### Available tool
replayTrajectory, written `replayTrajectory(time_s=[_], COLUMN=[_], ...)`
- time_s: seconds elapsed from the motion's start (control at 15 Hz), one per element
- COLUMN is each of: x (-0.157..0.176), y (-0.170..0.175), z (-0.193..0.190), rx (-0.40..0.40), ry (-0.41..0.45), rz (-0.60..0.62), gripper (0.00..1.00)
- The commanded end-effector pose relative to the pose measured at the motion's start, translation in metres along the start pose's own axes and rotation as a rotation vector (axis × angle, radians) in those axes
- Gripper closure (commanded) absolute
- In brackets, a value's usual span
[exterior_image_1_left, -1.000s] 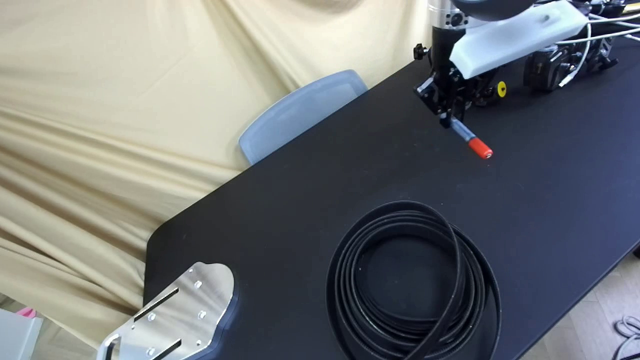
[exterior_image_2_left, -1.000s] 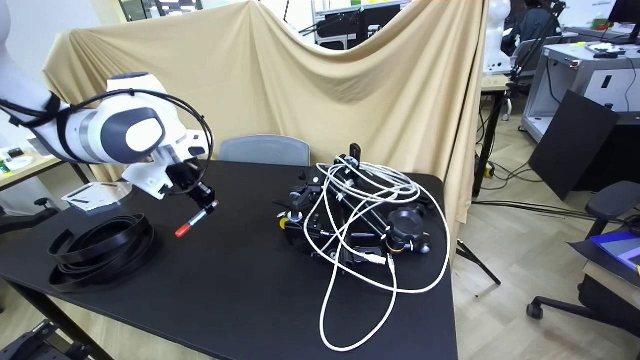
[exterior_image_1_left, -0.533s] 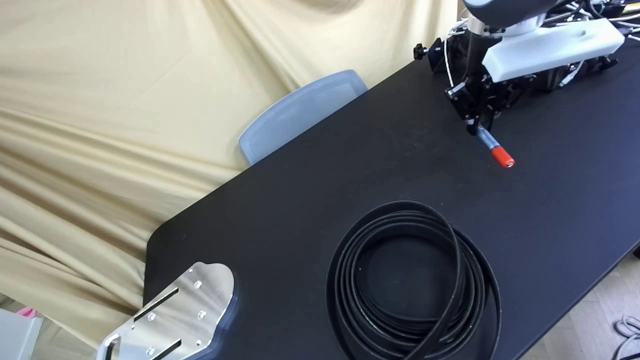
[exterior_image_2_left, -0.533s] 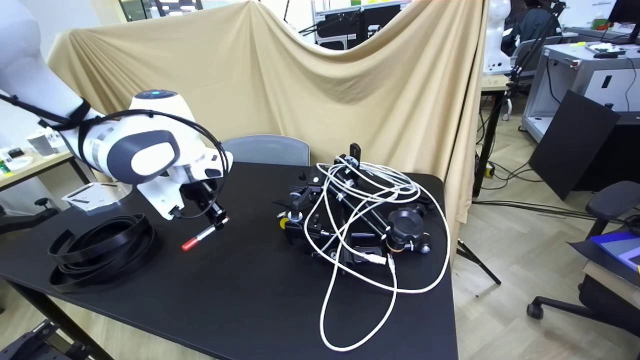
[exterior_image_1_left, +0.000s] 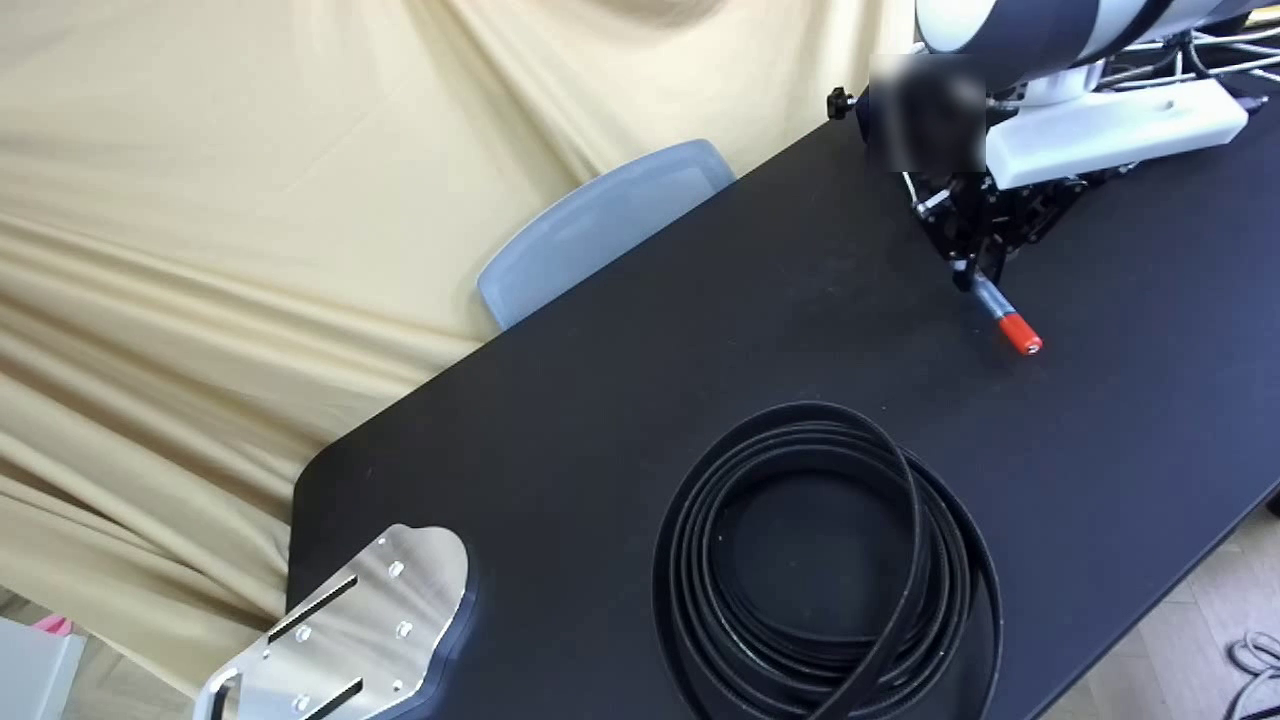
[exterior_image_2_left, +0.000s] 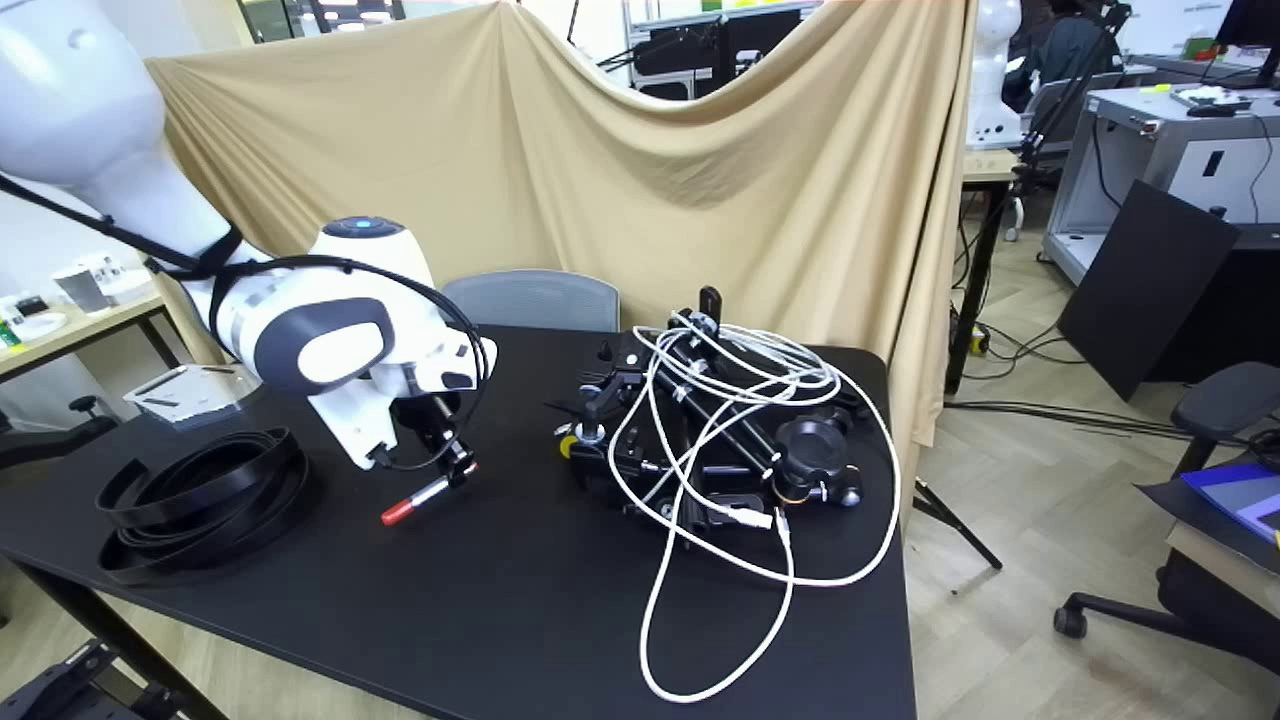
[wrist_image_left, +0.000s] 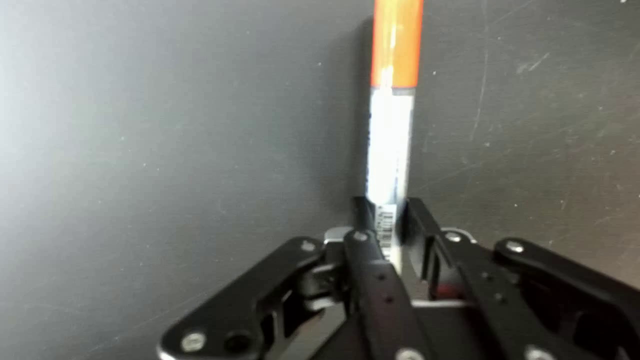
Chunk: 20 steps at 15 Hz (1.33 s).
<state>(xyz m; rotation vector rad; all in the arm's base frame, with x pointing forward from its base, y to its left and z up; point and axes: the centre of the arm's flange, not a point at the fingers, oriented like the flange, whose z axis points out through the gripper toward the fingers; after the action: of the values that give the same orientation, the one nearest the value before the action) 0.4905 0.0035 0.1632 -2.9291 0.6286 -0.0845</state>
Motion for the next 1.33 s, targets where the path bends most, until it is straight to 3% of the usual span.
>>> replayTrajectory(time_s=[0.0, 0.2, 0.27, 0.47, 0.8, 0.93, 1.27], x=[0.012, 0.014, 0.014, 0.015, 0.013, 0.012, 0.008], y=[0.002, 0.0, -0.001, -0.002, -0.011, -0.015, -0.025], z=[0.016, 0.017, 0.017, 0.015, 0.003, -0.004, -0.024], rx=[0.005, 0.002, 0.006, 0.016, 0.046, 0.044, 0.012], ry=[0.004, 0.033, 0.035, 0.038, 0.044, 0.055, 0.084], rz=[0.03, 0.029, 0.032, 0.035, 0.04, 0.046, -0.002], gripper=[0.95, 0.95, 0.54, 0.4, 0.05, 0.0, 0.0])
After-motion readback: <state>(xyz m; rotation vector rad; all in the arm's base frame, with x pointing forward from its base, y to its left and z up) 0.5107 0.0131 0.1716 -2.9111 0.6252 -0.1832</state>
